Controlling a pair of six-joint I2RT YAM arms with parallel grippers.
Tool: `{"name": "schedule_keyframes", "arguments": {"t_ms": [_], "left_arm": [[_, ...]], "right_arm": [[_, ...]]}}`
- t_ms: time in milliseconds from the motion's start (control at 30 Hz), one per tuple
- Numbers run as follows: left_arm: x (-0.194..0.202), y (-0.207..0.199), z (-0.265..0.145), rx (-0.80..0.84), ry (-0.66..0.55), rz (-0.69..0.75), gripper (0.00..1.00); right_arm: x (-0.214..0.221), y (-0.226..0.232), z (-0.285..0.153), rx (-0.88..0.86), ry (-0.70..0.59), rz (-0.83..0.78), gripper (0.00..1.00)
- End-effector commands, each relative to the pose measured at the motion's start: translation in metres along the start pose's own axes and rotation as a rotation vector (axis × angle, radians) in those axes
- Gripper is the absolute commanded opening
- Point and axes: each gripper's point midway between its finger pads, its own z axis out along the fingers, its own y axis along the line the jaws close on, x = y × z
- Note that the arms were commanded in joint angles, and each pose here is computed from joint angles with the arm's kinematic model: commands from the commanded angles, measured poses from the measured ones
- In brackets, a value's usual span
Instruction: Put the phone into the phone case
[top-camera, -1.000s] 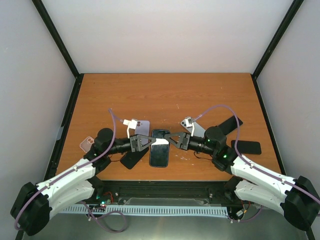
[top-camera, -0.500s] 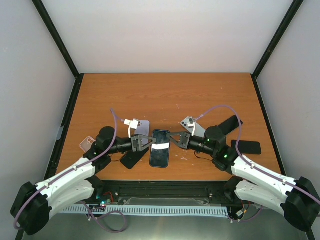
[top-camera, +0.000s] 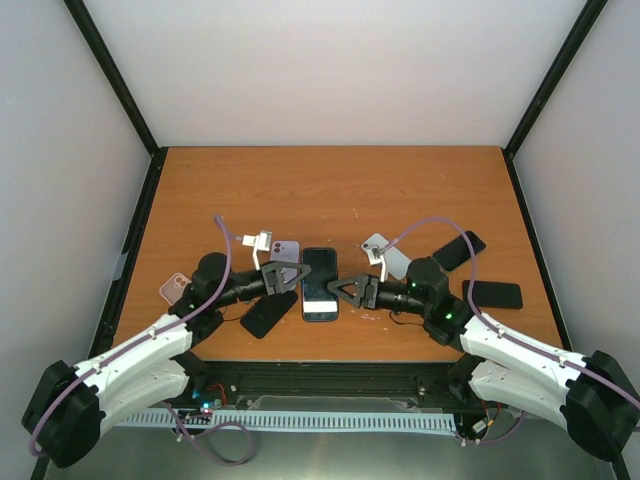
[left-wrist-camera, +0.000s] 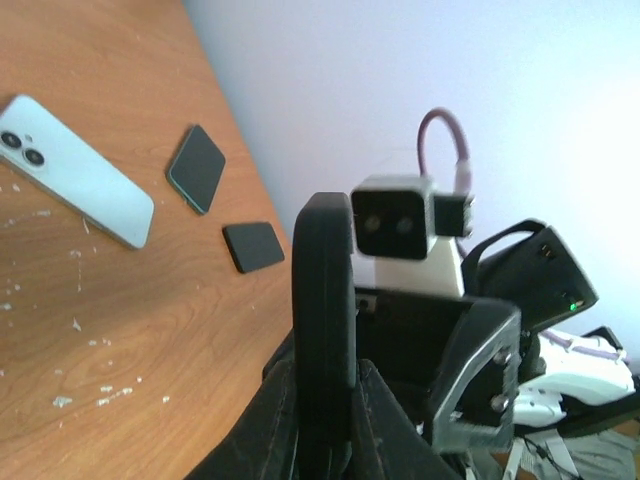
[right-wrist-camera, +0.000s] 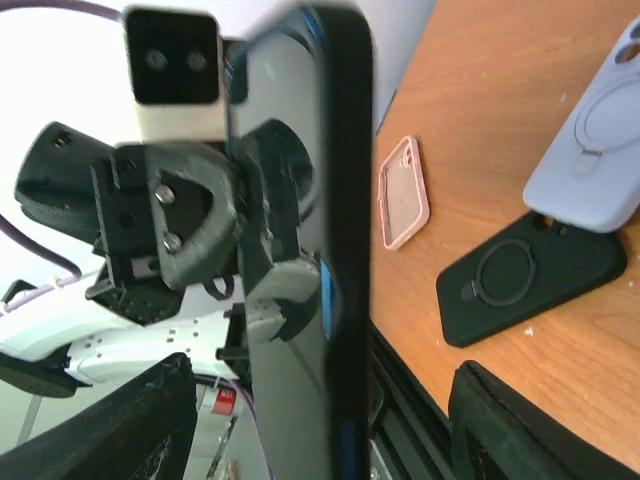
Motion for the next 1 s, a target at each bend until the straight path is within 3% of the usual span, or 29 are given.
{"name": "schedule_keyframes", "arguments": {"t_ms": [0, 67, 200, 467, 633, 833, 967], "left_arm": [[-0.034, -0.033, -0.007, 0.085, -0.153, 0.057, 0.0], [-0.036, -0.032, -0.008, 0.082, -0.173, 0.055, 0.0], [-0.039, -0.026, -0.007, 0.06, -0.192, 0.045, 0.0], [-0.038, -0.003, -0.002, -0.041, -0.175, 0.021, 0.0], [-0.034, 0.005, -0.004, -0.074, -0.169, 0.005, 0.02], [-0.011, 0.017, -0.005, -0.068, -0.097, -0.068, 0.47], [0.009, 0.028, -0.006, -0.035, -0.044, -0.133, 0.58]], "right_arm": [[0.018, -0.001, 0.002, -0.046, 0.066, 0.021, 0.67], [0.022, -0.001, 0.002, -0.062, 0.076, 0.031, 0.62], [0.024, 0.001, 0.001, -0.084, 0.07, 0.043, 0.39], [0.019, 0.0, 0.003, -0.079, 0.051, 0.062, 0.04], [0.015, -0.004, 0.003, -0.06, 0.019, 0.079, 0.03], [-0.001, -0.006, -0.001, -0.036, -0.08, 0.089, 0.03], [-0.016, -0.01, -0.004, -0.003, -0.161, 0.087, 0.03]]}}
